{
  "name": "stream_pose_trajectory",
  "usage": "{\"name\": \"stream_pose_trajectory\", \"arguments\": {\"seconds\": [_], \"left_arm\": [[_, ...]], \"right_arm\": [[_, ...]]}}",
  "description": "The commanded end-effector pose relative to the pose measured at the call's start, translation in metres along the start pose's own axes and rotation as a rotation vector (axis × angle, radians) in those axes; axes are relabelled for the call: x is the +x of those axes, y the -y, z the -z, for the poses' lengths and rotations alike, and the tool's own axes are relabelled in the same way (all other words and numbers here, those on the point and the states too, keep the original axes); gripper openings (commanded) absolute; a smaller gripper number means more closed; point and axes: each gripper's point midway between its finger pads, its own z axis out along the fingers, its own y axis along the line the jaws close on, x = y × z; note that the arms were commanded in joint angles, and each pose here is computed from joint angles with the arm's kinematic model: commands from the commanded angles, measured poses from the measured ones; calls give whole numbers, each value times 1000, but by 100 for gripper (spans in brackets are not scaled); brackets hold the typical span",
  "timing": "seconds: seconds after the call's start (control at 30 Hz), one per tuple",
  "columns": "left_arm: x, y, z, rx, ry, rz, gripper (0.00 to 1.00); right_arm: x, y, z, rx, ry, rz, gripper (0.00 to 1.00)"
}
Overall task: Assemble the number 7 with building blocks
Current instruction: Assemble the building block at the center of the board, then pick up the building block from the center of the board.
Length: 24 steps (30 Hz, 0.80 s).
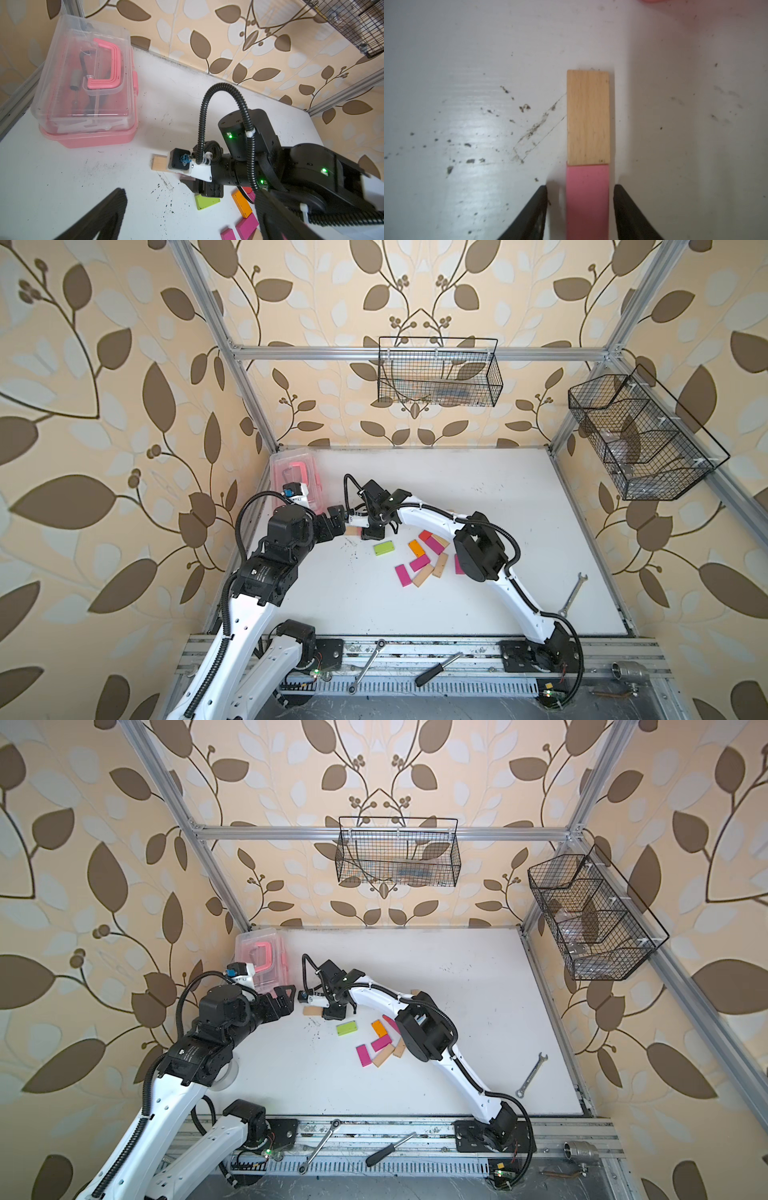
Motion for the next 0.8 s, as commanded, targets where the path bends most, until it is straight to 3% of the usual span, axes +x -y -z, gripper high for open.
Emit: {"name": "stream_pose_trajectory", "arguments": {"seconds": [0.0, 0.2, 0.3, 0.33, 0.4, 0.53, 0.77], "left_arm": [[-25, 7, 15, 9, 83, -16, 99], [-23, 15, 11, 69, 96, -1, 99], [-16, 22, 3, 105, 52, -4, 99], [-12, 23, 0, 108, 31, 0, 99], [-8, 24, -3, 113, 6, 0, 99], [-2, 19, -5, 84, -25, -13, 99], [-1, -7, 7, -63, -32, 7, 99]], "right_arm": [[-13, 11, 33, 41, 74, -15, 54], [0, 33, 98, 184, 197, -114, 57], [9, 48, 132, 229, 277, -229, 73], [14, 51, 140, 214, 287, -269, 99], [24, 45, 146, 150, 284, -296, 100], [45, 12, 127, 70, 163, -211, 100], [68, -42, 81, -91, -4, -159, 88]]}}
